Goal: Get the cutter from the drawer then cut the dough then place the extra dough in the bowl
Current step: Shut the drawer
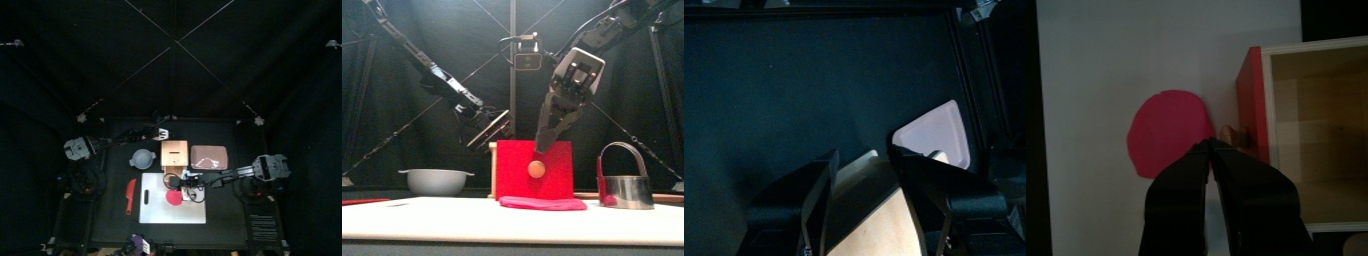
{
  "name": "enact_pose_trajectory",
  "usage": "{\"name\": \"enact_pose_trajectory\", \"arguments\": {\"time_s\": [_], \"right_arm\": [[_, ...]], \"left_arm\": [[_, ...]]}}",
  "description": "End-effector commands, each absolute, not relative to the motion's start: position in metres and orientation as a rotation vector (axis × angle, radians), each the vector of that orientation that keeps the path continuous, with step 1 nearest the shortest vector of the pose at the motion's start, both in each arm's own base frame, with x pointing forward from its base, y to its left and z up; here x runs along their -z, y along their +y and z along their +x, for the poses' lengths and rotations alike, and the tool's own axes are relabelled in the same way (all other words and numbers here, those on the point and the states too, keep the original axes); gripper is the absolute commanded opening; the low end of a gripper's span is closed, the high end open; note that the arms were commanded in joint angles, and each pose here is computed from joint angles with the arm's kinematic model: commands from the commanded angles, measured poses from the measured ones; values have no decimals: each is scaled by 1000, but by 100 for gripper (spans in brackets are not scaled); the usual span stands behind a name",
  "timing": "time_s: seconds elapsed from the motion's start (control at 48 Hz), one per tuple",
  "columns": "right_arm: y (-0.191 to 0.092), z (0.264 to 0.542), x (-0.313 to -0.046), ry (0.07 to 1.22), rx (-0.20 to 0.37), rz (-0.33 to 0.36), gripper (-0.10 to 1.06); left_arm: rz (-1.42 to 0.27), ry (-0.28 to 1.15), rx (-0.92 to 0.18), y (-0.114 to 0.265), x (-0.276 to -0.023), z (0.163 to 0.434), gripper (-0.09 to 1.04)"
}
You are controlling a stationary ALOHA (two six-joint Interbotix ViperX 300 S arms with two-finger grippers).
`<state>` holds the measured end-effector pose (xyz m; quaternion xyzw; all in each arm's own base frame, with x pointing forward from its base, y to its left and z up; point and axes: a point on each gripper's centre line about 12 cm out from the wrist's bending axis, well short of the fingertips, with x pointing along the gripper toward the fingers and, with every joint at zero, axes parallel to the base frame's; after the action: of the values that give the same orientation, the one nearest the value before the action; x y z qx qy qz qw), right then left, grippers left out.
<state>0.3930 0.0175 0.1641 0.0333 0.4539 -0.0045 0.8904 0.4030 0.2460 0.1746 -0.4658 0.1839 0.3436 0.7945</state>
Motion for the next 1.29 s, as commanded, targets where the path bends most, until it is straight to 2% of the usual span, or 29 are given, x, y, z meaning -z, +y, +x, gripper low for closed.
{"name": "enact_pose_trajectory", "arguments": {"time_s": [0.021, 0.583, 1.292], "right_arm": [[14, 399, -178, 904, 16, 73, 49], [-6, 403, -178, 896, 61, 91, 49], [-16, 414, -180, 880, 78, 74, 49]], "left_arm": [[-989, 362, -727, 250, -190, 406, 83], [-1006, 410, -721, 245, -184, 405, 83], [-1027, 446, -705, 241, -186, 408, 83]]}}
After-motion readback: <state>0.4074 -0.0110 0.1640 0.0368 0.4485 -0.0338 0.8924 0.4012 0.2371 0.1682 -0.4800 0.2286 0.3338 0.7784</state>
